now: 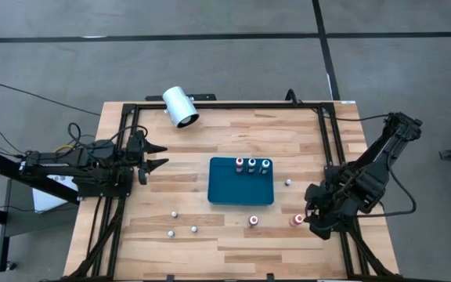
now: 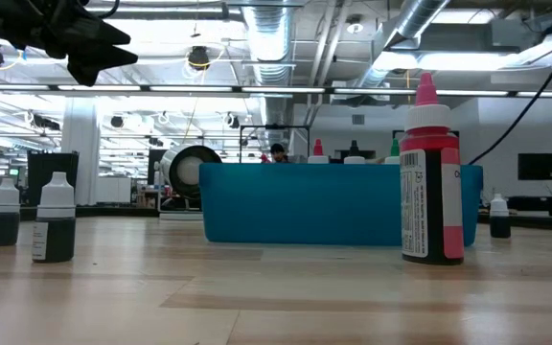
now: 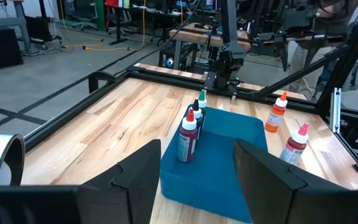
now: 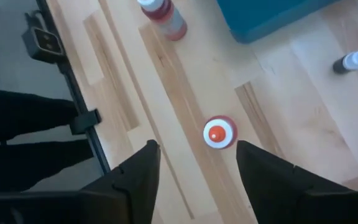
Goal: Pick & Place food coloring
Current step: Put the large orange food coloring bottle into the blue bin
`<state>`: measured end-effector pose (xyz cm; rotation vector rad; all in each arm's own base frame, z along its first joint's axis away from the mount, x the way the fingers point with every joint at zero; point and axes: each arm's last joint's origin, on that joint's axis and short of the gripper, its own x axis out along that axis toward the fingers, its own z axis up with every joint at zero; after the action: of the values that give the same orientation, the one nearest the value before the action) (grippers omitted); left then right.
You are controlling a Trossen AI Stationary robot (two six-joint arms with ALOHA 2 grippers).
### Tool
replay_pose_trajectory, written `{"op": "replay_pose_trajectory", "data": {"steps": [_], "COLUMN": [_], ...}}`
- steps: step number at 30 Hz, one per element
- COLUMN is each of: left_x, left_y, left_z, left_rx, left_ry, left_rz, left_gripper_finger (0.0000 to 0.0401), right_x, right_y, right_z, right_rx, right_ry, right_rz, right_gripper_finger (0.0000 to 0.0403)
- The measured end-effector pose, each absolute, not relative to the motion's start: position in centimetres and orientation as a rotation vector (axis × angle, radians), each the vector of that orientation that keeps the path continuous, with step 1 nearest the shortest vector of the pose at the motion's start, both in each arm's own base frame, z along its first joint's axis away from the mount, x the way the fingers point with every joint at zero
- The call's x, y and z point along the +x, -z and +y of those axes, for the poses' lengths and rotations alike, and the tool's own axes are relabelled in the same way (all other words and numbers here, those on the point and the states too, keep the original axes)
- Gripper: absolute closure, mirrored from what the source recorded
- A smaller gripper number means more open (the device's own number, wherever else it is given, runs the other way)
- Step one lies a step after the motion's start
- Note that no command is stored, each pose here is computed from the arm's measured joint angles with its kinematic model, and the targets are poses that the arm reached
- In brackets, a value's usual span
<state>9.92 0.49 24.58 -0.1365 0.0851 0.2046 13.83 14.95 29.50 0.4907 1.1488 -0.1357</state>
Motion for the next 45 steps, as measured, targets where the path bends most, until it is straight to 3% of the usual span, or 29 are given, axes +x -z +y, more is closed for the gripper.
{"op": "replay_pose_trajectory", "data": {"steps": [20,45], "left_x": [9.9,9.9], "left_y": [-24.5,-24.5], "left_z": [0.5,0.5], "left_rx": [-0.142,-0.145], "left_ry": [-0.201,-0.202], "left_rz": [0.089,0.094], "left_gripper_finger": [0.0208,0.0208], "right_x": [16.4,18.9], "right_y": [-23.9,-22.6], "right_z": [18.1,16.8], "right_rx": [0.285,0.221], "right_ry": [0.286,0.282], "right_rz": [1.344,1.422], "right_gripper_finger": [0.0190,0.0199]}}
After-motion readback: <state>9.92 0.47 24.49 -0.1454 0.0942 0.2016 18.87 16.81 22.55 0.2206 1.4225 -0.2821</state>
